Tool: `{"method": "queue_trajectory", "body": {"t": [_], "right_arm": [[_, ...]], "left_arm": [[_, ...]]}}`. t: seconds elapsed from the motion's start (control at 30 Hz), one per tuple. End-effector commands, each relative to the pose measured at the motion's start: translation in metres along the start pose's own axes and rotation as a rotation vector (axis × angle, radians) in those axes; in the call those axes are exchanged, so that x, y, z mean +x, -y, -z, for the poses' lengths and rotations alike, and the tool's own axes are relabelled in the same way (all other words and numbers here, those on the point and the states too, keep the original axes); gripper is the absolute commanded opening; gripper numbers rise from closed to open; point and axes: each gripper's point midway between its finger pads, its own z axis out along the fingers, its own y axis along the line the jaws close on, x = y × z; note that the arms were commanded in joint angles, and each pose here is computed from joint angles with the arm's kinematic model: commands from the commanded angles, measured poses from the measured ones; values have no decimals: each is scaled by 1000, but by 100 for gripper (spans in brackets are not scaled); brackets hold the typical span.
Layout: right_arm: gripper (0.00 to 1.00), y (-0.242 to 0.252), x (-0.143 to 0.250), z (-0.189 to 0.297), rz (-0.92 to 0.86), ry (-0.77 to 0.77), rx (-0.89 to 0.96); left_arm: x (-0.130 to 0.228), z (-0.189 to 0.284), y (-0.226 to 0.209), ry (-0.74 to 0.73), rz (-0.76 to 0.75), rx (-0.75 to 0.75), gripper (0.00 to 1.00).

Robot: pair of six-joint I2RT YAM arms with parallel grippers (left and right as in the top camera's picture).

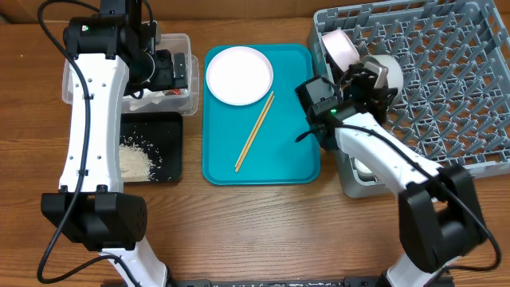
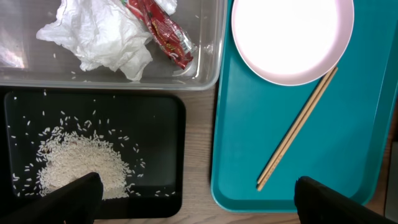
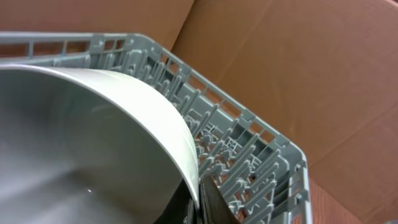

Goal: Sort waste into correct bins and load items into the dishwasher
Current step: 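Lift the white bowl and carry it right into the dish rack, then set the white bowl upright in the rack and open the right gripper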

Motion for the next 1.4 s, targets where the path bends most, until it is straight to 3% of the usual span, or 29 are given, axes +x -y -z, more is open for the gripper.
{"method": "queue_trajectory", "body": {"t": [0.0,0.27,0.57,0.8,1.37], "right_arm": [[4,0,-2,1,-21,27,19],[4,-8,5,-11,-82,-37,-13],[4,-7,0,-27,-20,-50,6],[4,-28,13,-25,25,-121,-112],[4,-21,16,-35,115,-80,-16]], "left_arm": [[-3,5,1,18,-24,-3,100],[-3,5,1,18,-24,-3,100],[-3,5,1,19,-24,-3,100],[-3,5,1,19,-24,-3,100],[-3,5,1,18,-24,-3,100]]}}
